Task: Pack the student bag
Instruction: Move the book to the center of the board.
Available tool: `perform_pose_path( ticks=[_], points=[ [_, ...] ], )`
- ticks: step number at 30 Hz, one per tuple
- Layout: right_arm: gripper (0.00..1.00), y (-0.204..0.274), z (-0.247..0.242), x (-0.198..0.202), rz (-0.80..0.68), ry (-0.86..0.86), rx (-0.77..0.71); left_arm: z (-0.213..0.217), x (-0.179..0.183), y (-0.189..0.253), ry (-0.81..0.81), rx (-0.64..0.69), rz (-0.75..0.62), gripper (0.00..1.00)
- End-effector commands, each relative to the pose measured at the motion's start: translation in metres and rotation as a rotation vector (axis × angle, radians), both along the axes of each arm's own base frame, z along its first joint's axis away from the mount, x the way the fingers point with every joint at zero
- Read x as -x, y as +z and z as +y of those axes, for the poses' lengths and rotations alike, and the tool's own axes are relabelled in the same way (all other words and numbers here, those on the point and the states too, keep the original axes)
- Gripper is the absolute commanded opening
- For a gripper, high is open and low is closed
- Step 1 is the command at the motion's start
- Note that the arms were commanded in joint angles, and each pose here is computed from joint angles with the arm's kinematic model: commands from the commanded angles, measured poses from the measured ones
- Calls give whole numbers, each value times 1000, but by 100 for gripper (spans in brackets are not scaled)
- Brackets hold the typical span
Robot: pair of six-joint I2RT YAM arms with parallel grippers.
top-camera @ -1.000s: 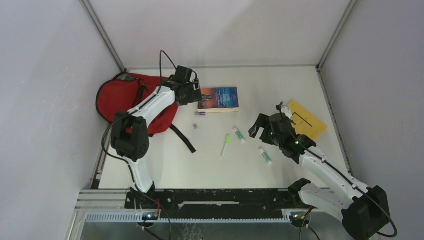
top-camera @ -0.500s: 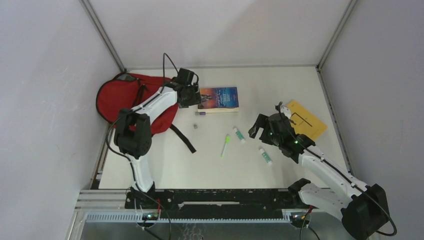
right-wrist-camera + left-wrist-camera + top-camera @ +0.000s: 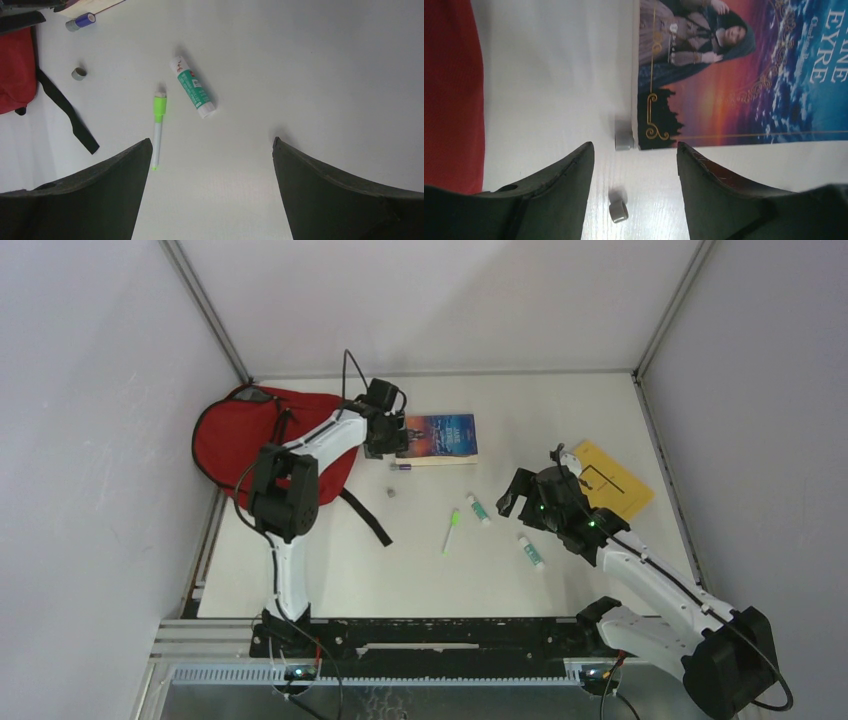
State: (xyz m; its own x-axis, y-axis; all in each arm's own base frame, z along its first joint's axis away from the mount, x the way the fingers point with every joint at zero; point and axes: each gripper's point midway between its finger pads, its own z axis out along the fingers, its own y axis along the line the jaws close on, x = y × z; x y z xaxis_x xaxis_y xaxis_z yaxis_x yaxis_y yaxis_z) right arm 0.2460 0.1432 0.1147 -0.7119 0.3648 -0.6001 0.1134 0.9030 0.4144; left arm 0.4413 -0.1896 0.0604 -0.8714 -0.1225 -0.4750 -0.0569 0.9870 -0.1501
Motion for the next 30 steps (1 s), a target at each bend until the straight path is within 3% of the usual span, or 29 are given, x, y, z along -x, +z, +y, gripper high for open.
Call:
perform_pose_path(
  ticks=[1, 14, 26, 30],
  points=[
    [100, 11, 0, -4, -40, -11, -21, -7, -27, 15, 16, 139, -21, 65],
    [100, 13, -3, -2, -44, -17, -20, -43, -37, 7, -45, 318, 31, 61],
    [100, 14, -1, -2, -44, -19, -32, -71, -23, 3, -111, 382, 75, 39],
    [100, 12, -3, -1, -35, -24, -25, -87, -12, 12, -154, 415, 67, 24]
  ],
)
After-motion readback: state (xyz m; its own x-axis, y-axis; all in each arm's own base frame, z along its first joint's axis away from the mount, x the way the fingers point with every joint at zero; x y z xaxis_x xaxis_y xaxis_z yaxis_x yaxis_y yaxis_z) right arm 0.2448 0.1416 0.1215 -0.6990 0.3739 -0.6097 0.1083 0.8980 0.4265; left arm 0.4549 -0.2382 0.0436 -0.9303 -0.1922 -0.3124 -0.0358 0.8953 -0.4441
